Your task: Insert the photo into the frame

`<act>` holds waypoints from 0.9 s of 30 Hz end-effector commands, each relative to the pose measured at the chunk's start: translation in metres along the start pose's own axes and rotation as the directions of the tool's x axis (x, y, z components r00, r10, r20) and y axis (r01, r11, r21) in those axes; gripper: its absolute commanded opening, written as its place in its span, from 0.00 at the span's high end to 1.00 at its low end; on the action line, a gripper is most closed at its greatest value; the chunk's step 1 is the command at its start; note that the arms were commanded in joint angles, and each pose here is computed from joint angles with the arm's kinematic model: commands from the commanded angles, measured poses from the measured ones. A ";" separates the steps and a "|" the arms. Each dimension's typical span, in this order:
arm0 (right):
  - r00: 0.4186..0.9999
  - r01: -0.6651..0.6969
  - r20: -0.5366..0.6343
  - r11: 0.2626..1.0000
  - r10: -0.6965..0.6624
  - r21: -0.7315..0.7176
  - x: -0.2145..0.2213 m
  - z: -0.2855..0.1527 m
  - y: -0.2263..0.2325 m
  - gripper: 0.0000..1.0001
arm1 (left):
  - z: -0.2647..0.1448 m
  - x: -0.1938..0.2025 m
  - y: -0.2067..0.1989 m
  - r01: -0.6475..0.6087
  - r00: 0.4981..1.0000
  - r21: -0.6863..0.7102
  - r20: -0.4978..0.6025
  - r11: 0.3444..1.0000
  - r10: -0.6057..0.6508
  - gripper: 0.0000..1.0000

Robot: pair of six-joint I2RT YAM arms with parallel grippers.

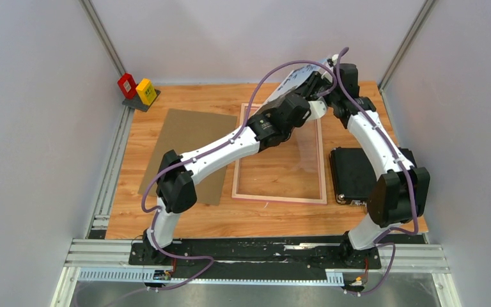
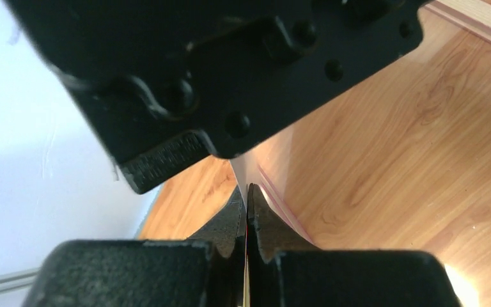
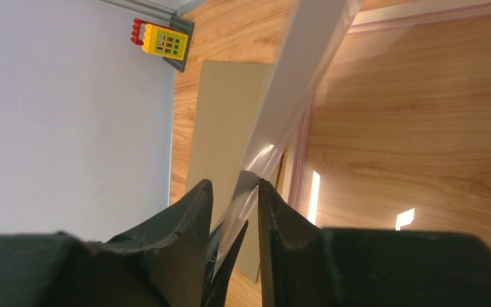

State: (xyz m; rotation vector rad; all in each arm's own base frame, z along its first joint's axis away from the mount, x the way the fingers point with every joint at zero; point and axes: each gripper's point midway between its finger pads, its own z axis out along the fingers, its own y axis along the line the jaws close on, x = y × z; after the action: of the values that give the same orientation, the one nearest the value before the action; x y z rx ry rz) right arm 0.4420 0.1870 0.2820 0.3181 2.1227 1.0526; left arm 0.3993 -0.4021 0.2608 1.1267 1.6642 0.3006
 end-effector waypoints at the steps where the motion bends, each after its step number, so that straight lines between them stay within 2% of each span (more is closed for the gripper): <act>1: 0.997 0.045 0.071 0.996 -0.039 -0.083 -0.016 -0.021 0.030 0.64 | -0.007 -0.014 0.006 0.052 0.998 -0.007 0.028 0.999 -0.052 1.00; 6: 0.994 0.050 0.098 0.996 -0.042 -0.080 -0.023 -0.030 0.029 0.43 | -0.018 -0.020 0.010 0.083 0.995 0.017 0.052 0.996 -0.083 1.00; 8: 0.993 0.048 0.114 0.996 -0.038 -0.080 -0.028 -0.036 0.029 0.27 | -0.024 -0.024 0.013 0.096 0.993 0.032 0.063 0.995 -0.098 1.00; 10: 0.989 0.049 0.140 0.996 -0.038 -0.078 -0.037 -0.044 0.028 0.16 | -0.031 -0.027 0.016 0.110 0.991 0.045 0.072 0.993 -0.113 1.00; 14: 0.980 0.048 0.196 0.997 -0.034 -0.066 -0.053 -0.063 0.024 0.00 | -0.043 -0.035 0.022 0.140 0.985 0.075 0.092 0.987 -0.147 1.00; 22: 0.937 0.030 0.348 1.000 -0.031 0.011 -0.094 -0.108 -0.005 0.00 | -0.080 -0.066 0.041 0.294 0.933 0.198 0.154 0.935 -0.326 1.00; 27: 0.901 0.002 0.434 1.000 -0.013 0.025 -0.118 -0.142 -0.018 0.00 | -0.108 -0.081 0.041 0.410 0.862 0.364 0.146 0.836 -0.486 1.00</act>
State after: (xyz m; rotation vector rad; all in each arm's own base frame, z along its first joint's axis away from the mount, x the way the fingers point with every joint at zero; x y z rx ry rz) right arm 0.4351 0.0569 0.3528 0.4996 1.8405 0.8847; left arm 0.3613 -0.4166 0.3242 1.0299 1.7457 -0.1217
